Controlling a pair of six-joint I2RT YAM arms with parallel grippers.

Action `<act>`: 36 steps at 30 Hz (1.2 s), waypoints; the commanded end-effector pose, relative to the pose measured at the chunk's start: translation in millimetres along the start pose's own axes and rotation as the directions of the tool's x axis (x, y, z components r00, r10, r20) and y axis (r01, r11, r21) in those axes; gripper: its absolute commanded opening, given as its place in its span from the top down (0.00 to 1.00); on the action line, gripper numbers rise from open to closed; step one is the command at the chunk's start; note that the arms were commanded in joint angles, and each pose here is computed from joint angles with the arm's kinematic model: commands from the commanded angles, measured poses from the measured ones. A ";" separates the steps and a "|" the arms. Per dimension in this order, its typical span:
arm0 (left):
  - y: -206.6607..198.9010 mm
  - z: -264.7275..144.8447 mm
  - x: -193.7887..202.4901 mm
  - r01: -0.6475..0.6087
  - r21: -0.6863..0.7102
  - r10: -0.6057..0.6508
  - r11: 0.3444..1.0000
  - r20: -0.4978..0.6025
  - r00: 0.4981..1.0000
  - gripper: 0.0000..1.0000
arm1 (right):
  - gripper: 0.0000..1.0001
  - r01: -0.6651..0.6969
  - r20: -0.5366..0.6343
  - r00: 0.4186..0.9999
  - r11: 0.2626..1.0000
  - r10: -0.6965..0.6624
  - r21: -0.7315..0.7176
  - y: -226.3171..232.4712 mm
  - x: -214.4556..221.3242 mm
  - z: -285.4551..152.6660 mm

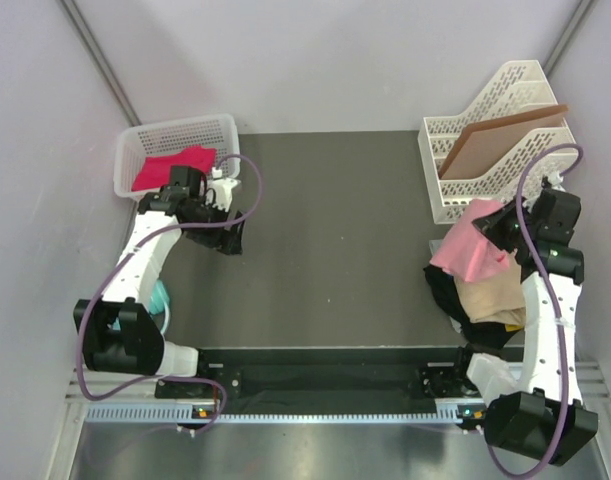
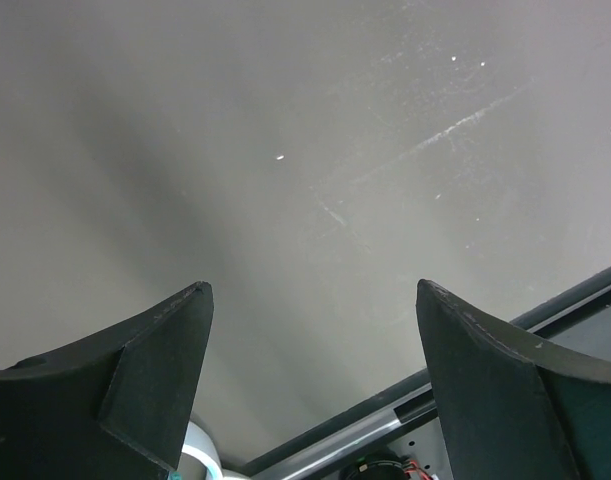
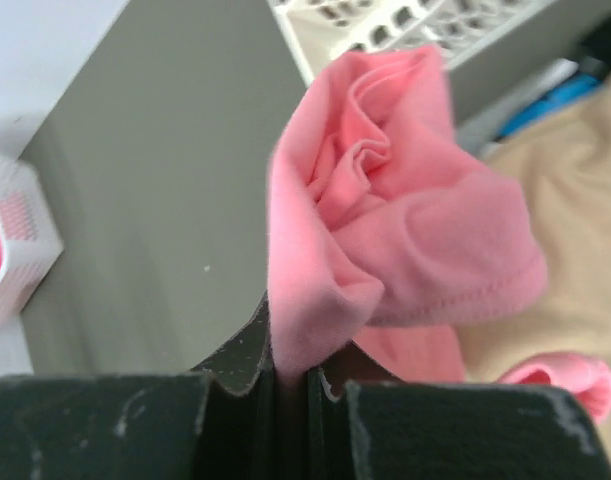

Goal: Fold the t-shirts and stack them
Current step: Put the neatly folded tshirt into the corner of the board with the right arm

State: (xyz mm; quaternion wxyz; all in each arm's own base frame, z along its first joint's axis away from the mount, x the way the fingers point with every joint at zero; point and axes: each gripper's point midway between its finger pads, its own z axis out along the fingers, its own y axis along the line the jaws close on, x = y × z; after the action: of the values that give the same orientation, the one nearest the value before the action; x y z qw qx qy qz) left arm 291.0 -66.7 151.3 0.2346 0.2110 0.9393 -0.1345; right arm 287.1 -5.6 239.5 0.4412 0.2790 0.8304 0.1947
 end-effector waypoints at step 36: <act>-4.2 -15.4 6.2 -0.019 -0.004 0.019 1.000 0.008 1.000 0.13 | 0.15 -0.316 0.313 0.941 0.665 0.129 0.677 -169.1 -36.7 -32.8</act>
State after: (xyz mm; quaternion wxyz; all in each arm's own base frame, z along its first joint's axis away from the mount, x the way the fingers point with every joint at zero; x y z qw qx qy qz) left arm 285.6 -60.0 152.4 0.2314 0.2183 0.9405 -0.1191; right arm 224.0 -146.9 153.4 0.3400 0.5343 0.7657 -0.1123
